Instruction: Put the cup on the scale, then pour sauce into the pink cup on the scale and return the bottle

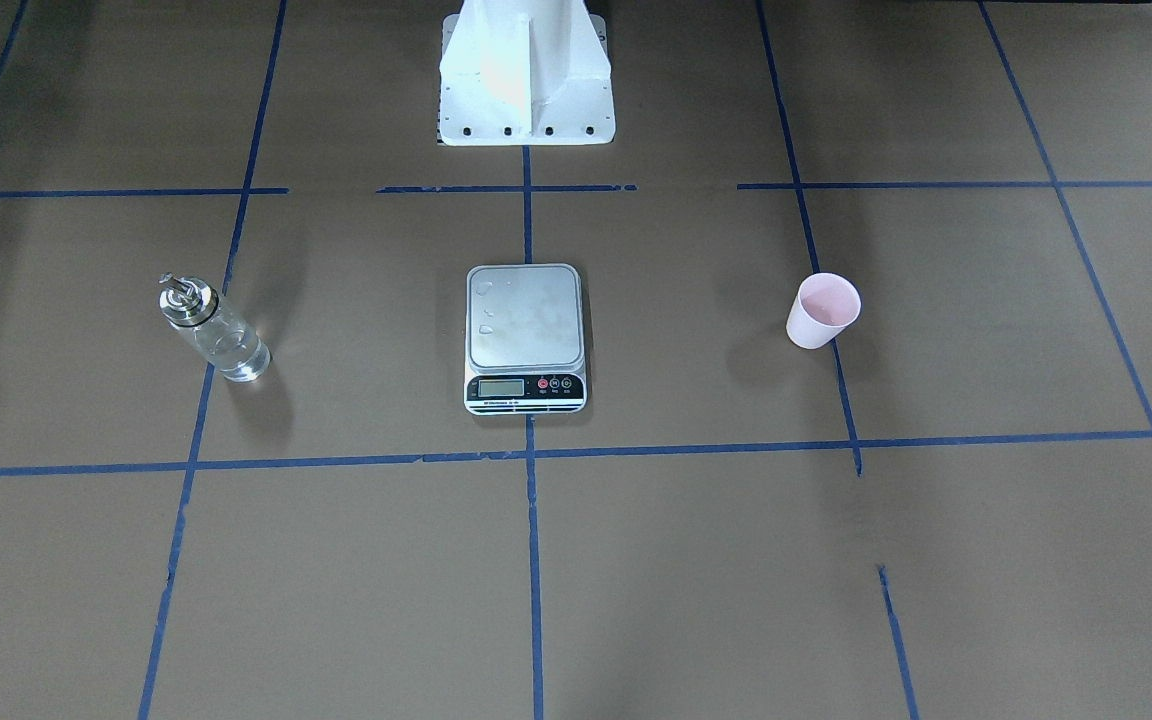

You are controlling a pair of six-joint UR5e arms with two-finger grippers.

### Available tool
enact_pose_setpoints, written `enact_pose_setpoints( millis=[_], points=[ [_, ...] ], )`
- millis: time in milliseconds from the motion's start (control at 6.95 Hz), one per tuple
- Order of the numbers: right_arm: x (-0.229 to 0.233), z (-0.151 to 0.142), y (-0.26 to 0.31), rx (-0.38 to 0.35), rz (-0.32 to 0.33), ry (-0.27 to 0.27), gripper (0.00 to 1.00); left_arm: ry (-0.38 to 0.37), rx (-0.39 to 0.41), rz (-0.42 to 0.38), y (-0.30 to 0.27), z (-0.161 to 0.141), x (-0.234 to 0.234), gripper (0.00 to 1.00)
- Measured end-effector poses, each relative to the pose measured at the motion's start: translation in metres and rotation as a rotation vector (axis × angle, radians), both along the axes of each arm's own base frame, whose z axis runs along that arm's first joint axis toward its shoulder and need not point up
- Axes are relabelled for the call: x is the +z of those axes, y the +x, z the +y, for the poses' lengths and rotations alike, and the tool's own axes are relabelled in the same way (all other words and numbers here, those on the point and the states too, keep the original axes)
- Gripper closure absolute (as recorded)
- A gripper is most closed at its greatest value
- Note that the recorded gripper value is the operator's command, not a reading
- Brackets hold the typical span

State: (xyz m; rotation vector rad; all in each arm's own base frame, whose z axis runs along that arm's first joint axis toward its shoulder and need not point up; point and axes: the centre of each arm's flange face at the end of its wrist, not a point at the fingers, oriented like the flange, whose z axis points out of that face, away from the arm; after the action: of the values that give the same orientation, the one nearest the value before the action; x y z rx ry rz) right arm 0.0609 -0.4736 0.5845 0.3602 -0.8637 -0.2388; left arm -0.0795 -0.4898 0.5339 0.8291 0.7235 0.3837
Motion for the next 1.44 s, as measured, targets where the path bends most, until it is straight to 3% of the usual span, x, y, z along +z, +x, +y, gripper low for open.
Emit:
enact_pose_setpoints(
  millis=[144, 432, 719, 863, 1007, 1439],
  points=[
    [0.0, -0.001, -0.002, -0.002, -0.009, -0.005, 0.0, -0.045, 0.036, 0.081, 0.029, 0.001, -0.006, 0.0],
    [0.0, -0.001, -0.003, -0.003, -0.013, -0.007, 0.0, -0.215, 0.094, 0.25, 0.113, 0.012, -0.037, 0.0],
    [0.001, 0.0, -0.003, -0.003, -0.013, -0.008, 0.0, -0.368, 0.01, 0.314, 0.207, 0.03, -0.075, 0.0],
    [0.001, 0.0, -0.003, -0.004, -0.012, -0.008, 0.0, -0.445, -0.058, 0.324, 0.261, 0.04, -0.084, 0.03],
    [0.002, 0.0, -0.003, -0.004, -0.012, -0.008, 0.0, -0.521, -0.13, 0.309, 0.317, 0.047, -0.091, 0.18],
    [0.002, 0.001, -0.003, -0.003, -0.011, -0.009, 0.0, -0.621, -0.206, 0.235, 0.387, 0.055, -0.104, 0.19]
  ],
)
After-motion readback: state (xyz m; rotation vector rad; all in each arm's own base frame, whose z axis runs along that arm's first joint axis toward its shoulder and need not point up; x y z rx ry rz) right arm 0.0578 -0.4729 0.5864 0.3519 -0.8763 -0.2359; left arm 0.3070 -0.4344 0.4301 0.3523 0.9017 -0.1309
